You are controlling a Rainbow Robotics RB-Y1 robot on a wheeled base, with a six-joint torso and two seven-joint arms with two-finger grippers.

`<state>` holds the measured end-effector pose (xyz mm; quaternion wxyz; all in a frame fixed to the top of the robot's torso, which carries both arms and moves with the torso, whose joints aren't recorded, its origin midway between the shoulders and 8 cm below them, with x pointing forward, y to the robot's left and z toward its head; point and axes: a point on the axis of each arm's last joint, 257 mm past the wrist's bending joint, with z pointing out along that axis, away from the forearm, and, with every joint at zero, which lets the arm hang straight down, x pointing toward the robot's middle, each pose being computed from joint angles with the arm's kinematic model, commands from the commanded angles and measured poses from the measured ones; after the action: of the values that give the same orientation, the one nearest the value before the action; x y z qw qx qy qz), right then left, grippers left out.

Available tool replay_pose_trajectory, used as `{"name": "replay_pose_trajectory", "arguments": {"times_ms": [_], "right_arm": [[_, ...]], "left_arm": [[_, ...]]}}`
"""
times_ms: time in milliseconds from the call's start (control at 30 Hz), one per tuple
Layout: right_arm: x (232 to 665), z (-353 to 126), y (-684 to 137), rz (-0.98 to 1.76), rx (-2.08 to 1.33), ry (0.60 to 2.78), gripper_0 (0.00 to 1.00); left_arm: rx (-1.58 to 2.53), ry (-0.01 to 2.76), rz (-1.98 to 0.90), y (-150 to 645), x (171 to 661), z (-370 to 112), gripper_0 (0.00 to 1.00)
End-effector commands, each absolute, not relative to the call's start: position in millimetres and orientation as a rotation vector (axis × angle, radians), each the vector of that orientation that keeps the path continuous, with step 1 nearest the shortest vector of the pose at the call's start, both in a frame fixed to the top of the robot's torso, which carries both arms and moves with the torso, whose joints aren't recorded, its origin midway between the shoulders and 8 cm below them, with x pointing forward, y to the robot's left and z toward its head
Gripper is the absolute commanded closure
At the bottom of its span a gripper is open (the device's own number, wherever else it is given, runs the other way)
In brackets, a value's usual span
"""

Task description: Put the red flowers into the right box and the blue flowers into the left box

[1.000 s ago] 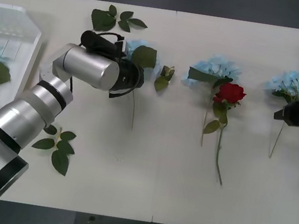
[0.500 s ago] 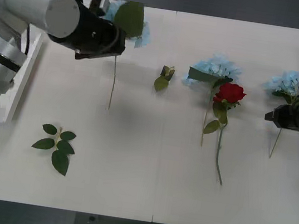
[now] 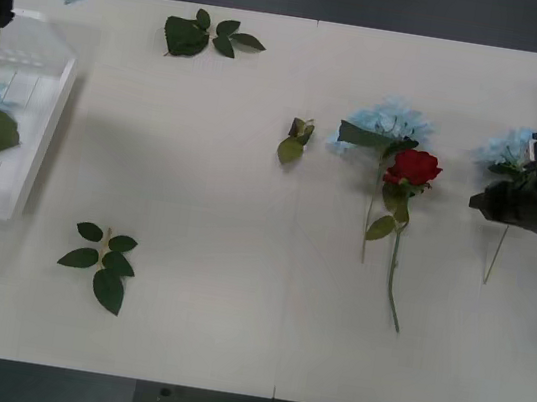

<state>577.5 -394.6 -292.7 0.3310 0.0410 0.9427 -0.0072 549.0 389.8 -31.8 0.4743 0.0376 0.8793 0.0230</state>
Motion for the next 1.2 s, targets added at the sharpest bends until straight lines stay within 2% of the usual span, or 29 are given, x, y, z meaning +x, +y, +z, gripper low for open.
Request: {"name": "replay_pose_trajectory", "arguments": {"times_ms": [33,100,233,300,400,433,467,533,600,633,900,1067,1100,1133,1200], "right_arm": [[595,-270,-390,-0.020,0.103,2.408,0.27],[595,-272,-391,-0.031,0.098,2.409,0.33],[596,-274,-389,-0.034,0.092,2.406,0.34],[596,-275,-390,-0.035,0.095,2.409,0.40],[596,-277,-392,-0.036,0.098,2.406,0.54],[596,-278,-391,-0.035,0.097,2.406,0.62],[596,-277,-392,-0.040,0.095,2.406,0.65],[598,-278,-390,-0.045,0.083,2.400,0.84],[598,-277,-391,-0.046,0.081,2.398,0.96],[599,-276,-391,-0.048,0.080,2.397,0.99],[601,-253,-390,0.060,0.099,2.396,1.00],[599,-198,-365,0.305,0.016,2.401,1.00],[597,-187,-351,0.389,-0.006,2.388,1.00],[596,-172,-335,0.496,-0.023,2.360,1.00],[594,-146,-305,0.660,-0.096,2.284,1.00]], "left_arm": [[0.144,2.073,0.296,463,531,-1,1.00],[0.142,2.080,0.367,487,522,-3,1.00],[0.084,2.107,0.492,542,511,-23,1.00],[0.055,2.117,0.525,565,508,-34,1.00],[0.034,2.132,0.581,596,504,-49,1.00],[0.032,2.138,0.596,608,503,-55,1.00],[0.035,2.140,0.604,613,503,-58,1.00],[0.037,2.135,0.626,630,505,-69,1.00],[0.028,2.130,0.623,638,508,-81,1.00],[0.024,2.130,0.618,641,508,-86,1.00],[0.028,2.132,0.591,644,517,-119,1.00],[0.032,2.140,0.566,638,519,-124,0.99],[0.027,2.142,0.552,636,519,-125,0.95],[0.024,2.142,0.538,634,520,-125,0.85],[0.019,2.145,0.514,631,520,-127,0.57]]}}
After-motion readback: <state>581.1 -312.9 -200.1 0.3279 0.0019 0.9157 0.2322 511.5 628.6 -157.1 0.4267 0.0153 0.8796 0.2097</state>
